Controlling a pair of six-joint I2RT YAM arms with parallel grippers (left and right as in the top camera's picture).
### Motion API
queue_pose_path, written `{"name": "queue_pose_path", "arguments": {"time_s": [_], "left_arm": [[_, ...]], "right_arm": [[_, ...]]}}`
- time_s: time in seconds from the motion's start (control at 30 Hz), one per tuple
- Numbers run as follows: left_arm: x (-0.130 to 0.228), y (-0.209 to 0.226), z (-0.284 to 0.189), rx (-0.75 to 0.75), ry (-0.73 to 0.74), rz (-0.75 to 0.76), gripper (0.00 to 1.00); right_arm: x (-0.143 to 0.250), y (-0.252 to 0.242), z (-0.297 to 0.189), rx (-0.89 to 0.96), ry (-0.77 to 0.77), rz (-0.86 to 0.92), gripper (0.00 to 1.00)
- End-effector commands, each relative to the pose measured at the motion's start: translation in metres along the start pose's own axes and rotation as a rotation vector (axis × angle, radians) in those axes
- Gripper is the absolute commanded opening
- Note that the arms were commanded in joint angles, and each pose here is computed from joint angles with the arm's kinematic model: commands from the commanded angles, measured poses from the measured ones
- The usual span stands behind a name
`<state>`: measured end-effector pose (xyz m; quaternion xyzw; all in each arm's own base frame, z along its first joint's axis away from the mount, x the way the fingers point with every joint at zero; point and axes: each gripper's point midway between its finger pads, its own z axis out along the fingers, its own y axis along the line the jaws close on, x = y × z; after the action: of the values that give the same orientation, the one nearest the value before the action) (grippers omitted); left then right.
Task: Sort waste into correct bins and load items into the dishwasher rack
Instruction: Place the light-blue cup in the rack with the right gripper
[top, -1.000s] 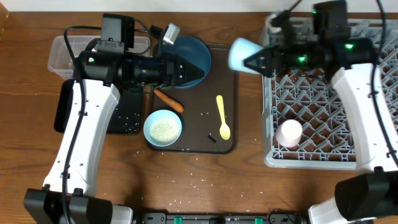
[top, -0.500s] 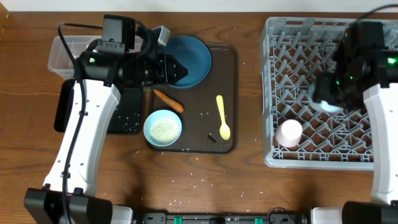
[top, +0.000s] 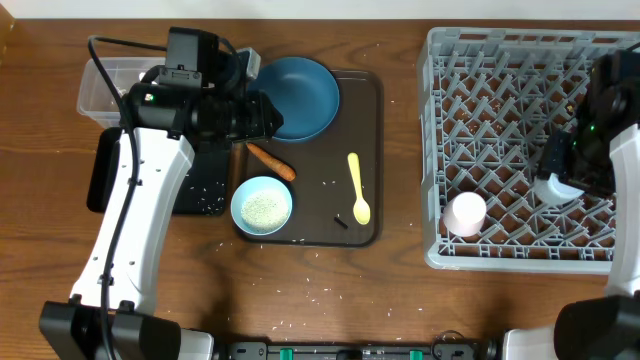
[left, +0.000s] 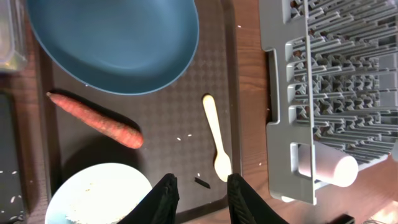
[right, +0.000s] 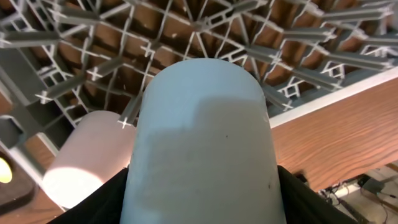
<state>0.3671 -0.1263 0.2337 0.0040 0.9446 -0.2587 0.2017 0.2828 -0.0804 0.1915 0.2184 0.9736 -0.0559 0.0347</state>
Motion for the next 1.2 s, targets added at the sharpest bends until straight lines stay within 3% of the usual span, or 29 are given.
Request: {"name": "queue_pose_path", "arguments": {"time_s": [0.0,0.63,0.97,1.17], "left_arm": [[0.001,0.005,-0.002,-0.027,-0.006,0.005,0.29],[0.002,0.007,0.003,-0.029,0.006,-0.002,0.29],[0.003,0.007,0.003,-0.03,0.009,-0.003,0.29],[0.003,0.007,0.003,-0.03,0.01,-0.004,0.29]], "right_arm": [[0.004,0.001,0.02,-0.013,0.039,-0.002,0.57],[0.005,0.022,0.083,-0.103,0.037,0.051,0.5],[0.017,0.025,0.114,-0.1,0.057,0.119,0.54],[0.017,0.025,0.114,-0.101,0.054,0.119,0.64]]}}
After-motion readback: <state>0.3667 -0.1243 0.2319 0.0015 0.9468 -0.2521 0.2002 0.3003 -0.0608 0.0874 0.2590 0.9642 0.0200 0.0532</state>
